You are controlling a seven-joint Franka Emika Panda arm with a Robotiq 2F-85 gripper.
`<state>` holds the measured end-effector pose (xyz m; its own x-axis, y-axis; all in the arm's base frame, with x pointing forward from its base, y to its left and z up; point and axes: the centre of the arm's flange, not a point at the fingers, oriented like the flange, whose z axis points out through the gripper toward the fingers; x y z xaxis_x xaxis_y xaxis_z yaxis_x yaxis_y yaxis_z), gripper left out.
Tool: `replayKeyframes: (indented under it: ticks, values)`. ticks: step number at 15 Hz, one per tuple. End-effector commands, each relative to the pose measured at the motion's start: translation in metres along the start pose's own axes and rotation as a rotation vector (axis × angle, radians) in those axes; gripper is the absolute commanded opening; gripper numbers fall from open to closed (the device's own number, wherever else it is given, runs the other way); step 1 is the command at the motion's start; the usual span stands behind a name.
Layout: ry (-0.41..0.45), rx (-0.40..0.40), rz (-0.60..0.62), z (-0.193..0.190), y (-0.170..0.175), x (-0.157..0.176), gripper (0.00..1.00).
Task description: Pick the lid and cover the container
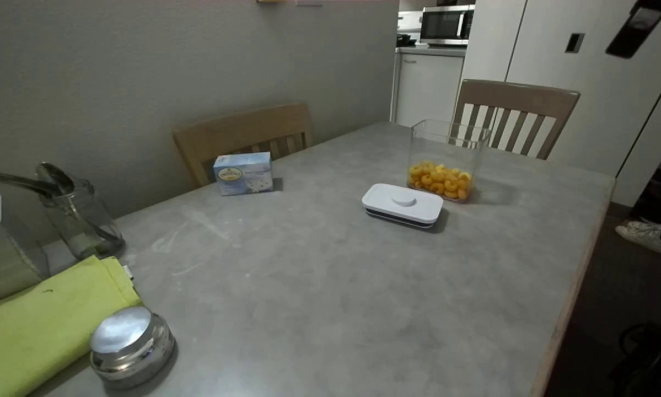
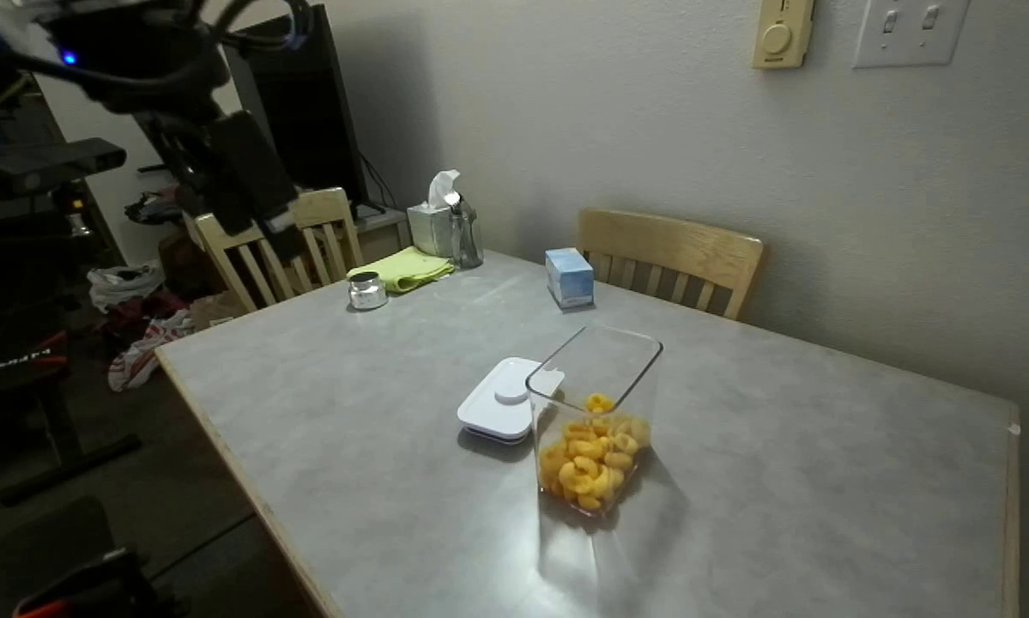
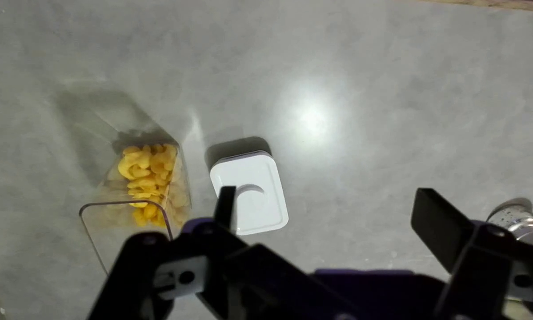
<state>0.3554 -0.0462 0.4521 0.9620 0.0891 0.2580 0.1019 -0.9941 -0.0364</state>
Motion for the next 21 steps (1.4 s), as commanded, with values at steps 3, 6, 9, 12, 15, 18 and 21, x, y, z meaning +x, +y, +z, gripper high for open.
replayKeyframes:
  ticks: [3,6,9,12,15,18,21]
  values:
    - [0.069,0.037,-0.075,0.066,0.034,0.025,1.00]
    - [0.076,0.027,-0.058,0.055,0.031,0.019,1.00]
    - [0.076,0.030,-0.062,0.062,0.032,0.021,1.00]
    - [0.079,0.030,-0.064,0.061,0.031,0.021,1.00]
    - [0.074,0.034,-0.087,0.065,0.038,0.023,1.00]
    - [0.078,0.049,-0.180,0.072,0.051,0.033,1.00]
    - [0.074,0.078,-0.275,0.080,0.069,0.045,1.00]
